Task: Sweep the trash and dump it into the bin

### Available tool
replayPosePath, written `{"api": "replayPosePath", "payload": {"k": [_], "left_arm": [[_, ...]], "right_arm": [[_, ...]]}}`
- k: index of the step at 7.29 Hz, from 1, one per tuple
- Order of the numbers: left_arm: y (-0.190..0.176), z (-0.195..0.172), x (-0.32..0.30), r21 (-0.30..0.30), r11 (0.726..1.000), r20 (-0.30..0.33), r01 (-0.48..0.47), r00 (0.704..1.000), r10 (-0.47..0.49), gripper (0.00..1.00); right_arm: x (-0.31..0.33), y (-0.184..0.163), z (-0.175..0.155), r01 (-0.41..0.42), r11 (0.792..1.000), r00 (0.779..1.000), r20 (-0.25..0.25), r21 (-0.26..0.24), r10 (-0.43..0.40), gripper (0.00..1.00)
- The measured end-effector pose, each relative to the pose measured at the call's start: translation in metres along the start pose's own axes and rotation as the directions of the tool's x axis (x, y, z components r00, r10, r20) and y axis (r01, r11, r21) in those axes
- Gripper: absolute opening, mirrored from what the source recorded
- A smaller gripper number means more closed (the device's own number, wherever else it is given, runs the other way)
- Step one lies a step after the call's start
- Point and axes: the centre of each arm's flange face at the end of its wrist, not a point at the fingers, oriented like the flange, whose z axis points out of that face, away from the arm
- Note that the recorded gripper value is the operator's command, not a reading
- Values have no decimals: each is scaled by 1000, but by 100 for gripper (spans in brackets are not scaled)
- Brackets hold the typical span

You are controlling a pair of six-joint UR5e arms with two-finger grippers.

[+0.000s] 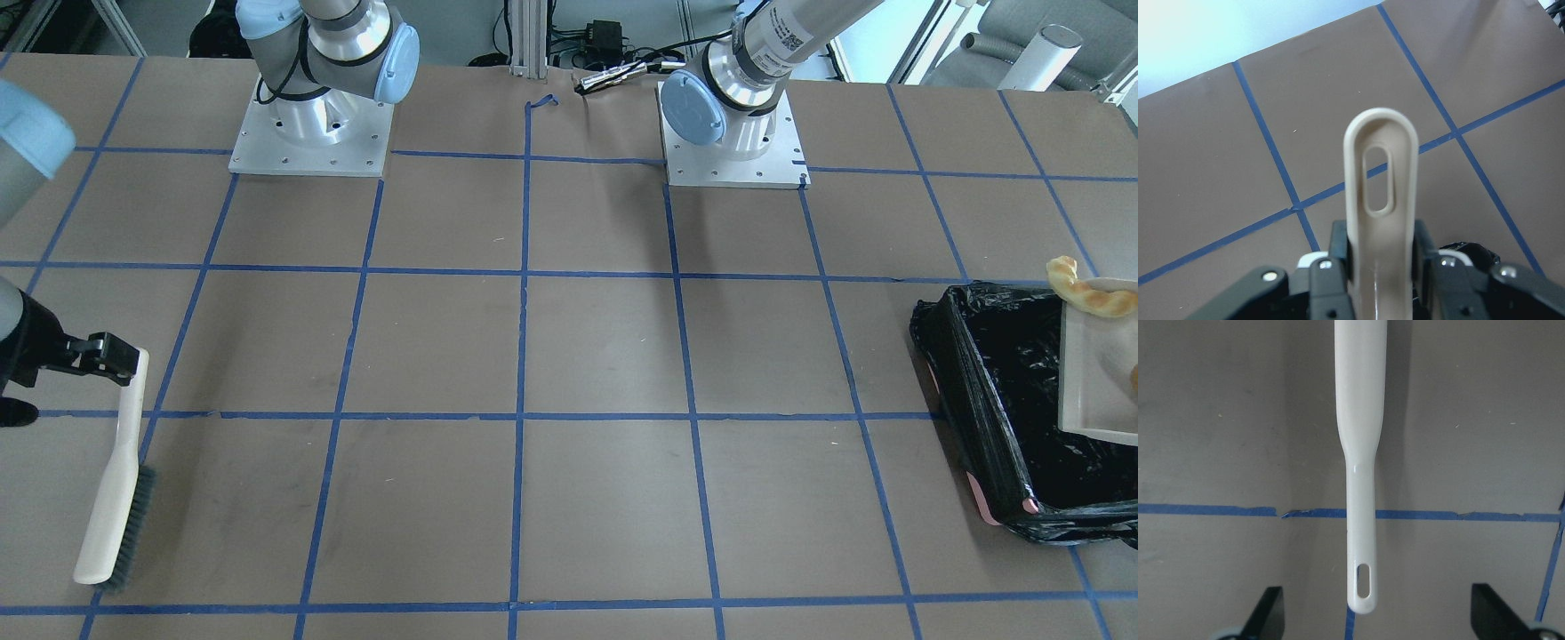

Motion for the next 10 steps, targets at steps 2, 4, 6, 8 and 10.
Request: {"api": "replayPosePath", "payload": {"k": [2, 4, 6, 8, 10], "left_arm": [[5, 1, 8, 55, 998, -47, 1, 999, 2, 0], [13, -13, 23, 122, 992, -83, -23, 996, 34, 0], [19, -27, 34, 189, 979, -102, -76, 990, 97, 0], [26, -34, 36, 228, 966, -102, -124, 983, 151, 0], [25, -45, 35, 259, 955, -102, -142, 980, 173, 0]], "right_arm": [[-37, 33, -65, -31, 999, 999, 23, 39, 30, 100], [-109, 56, -125, -76, 996, 997, 36, 56, 74, 100], [-168, 72, -168, -89, 995, 993, 82, 52, 84, 100], [-182, 84, -190, -87, 995, 991, 109, 45, 81, 100], [-186, 93, -193, -76, 996, 991, 117, 35, 71, 100]]}}
